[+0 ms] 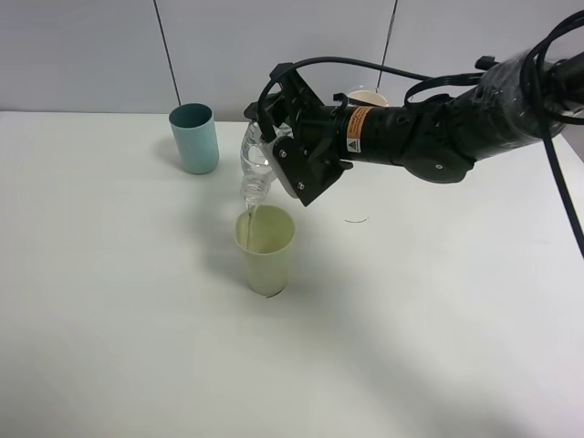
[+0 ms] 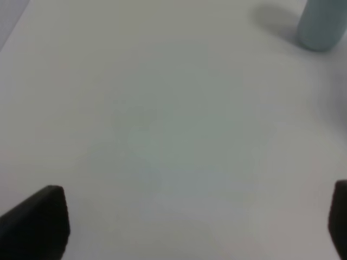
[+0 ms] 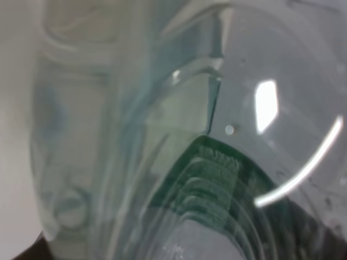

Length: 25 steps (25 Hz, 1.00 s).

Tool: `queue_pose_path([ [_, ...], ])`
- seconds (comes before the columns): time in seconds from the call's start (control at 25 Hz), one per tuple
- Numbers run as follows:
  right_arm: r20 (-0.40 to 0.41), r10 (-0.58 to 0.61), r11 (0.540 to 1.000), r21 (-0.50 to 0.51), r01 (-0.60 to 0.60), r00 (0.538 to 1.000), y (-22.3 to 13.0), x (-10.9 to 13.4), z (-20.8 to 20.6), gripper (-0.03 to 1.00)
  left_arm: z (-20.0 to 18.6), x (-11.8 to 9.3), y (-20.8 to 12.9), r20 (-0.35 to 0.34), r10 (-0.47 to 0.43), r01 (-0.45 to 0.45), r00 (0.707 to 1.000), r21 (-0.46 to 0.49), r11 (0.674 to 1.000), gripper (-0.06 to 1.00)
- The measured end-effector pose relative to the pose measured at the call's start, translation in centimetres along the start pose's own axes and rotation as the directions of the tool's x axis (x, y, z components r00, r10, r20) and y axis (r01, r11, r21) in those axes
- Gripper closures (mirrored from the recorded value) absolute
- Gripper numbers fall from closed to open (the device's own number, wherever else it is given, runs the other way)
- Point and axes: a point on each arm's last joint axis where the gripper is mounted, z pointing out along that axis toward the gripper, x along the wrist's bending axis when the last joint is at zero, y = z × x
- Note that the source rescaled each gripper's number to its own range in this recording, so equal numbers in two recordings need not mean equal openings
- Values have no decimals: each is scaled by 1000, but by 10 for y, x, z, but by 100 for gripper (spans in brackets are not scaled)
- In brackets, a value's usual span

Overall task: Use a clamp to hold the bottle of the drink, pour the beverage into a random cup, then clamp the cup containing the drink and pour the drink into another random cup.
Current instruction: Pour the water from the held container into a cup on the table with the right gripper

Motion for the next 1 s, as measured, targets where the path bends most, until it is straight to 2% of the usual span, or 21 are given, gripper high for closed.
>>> queue_pose_path([
  [0.64, 2, 3, 1000, 2, -3, 1000, 0, 0, 0, 97, 0, 0, 0, 0, 0, 0, 1000, 0, 1000, 5],
  [1.0, 2, -96, 995, 4, 96, 995, 0, 0, 0, 97, 0, 0, 0, 0, 0, 0, 1000, 0, 1000, 5],
])
